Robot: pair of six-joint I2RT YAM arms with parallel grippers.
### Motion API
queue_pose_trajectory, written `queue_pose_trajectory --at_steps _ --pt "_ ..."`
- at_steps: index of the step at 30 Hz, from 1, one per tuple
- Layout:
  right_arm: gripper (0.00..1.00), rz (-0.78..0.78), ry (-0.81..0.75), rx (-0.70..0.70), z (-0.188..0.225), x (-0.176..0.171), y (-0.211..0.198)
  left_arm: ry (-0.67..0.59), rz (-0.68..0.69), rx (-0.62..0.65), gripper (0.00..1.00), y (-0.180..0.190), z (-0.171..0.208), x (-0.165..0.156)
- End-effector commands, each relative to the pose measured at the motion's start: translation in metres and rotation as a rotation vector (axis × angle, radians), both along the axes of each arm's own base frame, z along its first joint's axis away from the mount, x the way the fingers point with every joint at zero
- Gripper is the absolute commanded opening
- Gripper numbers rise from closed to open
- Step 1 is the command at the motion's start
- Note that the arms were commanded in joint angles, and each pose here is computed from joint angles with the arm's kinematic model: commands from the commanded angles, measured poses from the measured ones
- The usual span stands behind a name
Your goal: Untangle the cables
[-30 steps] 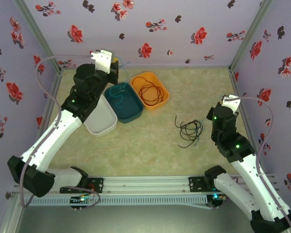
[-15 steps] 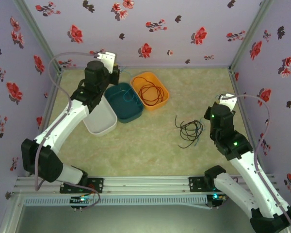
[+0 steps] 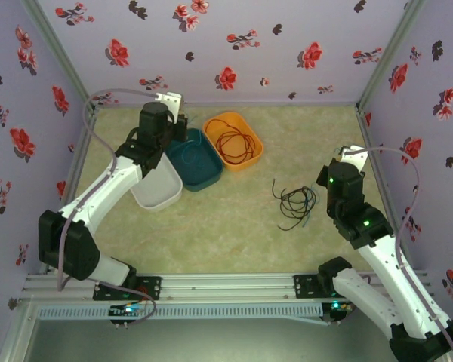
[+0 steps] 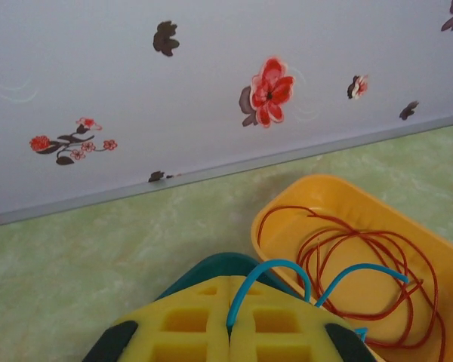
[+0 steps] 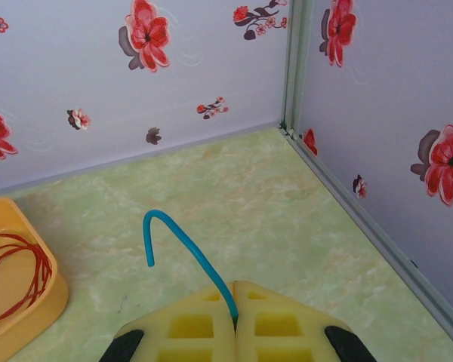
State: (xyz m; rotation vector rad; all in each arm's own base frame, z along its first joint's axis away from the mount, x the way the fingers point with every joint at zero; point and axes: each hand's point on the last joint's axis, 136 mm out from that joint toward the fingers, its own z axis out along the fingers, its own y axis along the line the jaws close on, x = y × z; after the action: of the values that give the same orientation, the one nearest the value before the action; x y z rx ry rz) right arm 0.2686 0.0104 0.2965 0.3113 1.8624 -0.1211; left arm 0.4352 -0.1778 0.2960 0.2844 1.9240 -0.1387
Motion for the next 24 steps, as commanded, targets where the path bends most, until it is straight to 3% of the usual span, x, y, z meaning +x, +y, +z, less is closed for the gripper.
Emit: queue_pose_trajectory --at_steps 1,19,24 --pt "0.0 -0.004 -0.03 0.033 0.012 0.0 0.0 0.075 0.046 0.027 0.0 0.008 -0.026 0.006" --pt "0.0 0.016 -0.018 0.037 0.011 0.004 0.005 0.347 0.115 0.163 0.02 0.011 -0.124 0.027" --pt "0.0 0.018 -0.014 0.038 0.01 0.005 0.006 0.398 0.138 0.195 0.08 0.016 -0.142 0.031"
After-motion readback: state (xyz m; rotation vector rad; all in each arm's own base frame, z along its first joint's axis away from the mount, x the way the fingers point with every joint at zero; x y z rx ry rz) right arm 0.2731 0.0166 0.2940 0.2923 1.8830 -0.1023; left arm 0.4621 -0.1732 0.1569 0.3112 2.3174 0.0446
